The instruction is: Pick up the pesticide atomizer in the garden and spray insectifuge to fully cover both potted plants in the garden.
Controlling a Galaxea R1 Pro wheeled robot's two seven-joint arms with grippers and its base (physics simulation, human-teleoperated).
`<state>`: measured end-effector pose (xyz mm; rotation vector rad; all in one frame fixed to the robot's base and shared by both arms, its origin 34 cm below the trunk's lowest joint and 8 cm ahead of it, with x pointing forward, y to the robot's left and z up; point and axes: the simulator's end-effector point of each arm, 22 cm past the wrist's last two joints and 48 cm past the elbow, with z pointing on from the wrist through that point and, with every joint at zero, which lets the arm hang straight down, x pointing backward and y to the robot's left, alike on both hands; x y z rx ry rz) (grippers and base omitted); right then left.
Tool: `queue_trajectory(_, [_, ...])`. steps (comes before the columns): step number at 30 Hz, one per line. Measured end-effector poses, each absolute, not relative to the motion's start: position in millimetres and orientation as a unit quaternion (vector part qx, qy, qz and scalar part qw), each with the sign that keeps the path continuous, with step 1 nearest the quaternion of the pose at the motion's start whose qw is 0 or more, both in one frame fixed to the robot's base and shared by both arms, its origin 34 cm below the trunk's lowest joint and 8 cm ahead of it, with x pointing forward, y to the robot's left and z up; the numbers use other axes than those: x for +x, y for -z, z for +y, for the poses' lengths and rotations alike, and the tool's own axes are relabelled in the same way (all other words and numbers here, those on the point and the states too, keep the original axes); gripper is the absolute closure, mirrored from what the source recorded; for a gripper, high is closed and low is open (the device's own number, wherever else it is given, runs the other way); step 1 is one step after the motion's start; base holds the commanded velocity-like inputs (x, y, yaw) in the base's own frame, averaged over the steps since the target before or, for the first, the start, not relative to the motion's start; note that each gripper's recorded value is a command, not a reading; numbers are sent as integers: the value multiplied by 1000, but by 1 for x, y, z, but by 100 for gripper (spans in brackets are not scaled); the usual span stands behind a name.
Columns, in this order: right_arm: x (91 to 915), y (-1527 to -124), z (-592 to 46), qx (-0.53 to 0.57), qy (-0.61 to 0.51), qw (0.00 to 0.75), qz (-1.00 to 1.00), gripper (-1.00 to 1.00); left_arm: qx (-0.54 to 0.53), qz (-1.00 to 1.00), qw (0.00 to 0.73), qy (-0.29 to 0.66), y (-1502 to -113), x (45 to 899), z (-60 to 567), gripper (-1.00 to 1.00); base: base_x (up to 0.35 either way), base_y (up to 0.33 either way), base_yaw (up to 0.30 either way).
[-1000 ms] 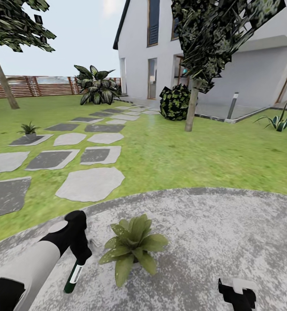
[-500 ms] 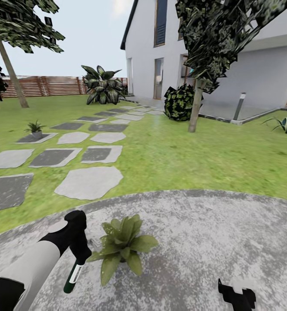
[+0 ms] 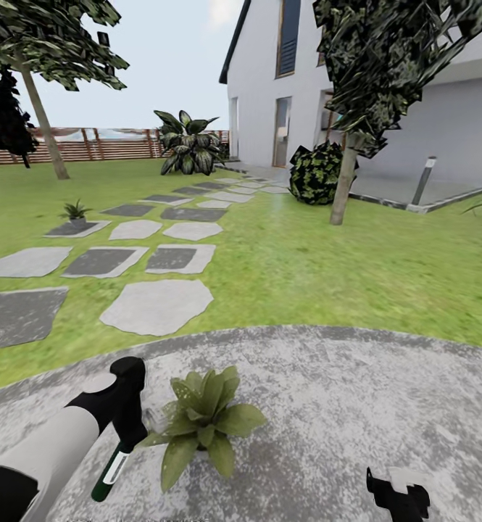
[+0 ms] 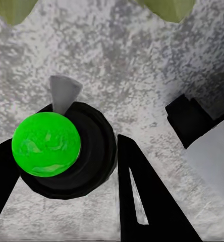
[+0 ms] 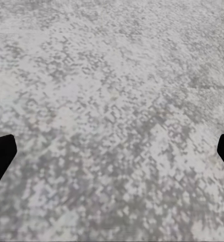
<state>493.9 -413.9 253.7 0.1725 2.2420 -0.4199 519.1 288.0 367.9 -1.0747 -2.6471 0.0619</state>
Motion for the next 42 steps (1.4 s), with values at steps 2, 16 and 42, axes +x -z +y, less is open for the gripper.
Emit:
queue_trajectory(2, [494, -254, -414, 69, 167, 414, 892, -100, -372, -916, 148, -29, -368, 515, 286, 100, 1, 0, 276])
queue_trajectory(16, [494, -254, -414, 68, 167, 414, 892, -100, -374, -915, 147, -37, -369, 515, 276, 100, -4, -159, 95])
queue_trajectory(42, [494, -253, -413, 68, 166, 414, 893, -100, -362, -922, 138, 3, -366, 522, 302, 100, 46, -111, 245])
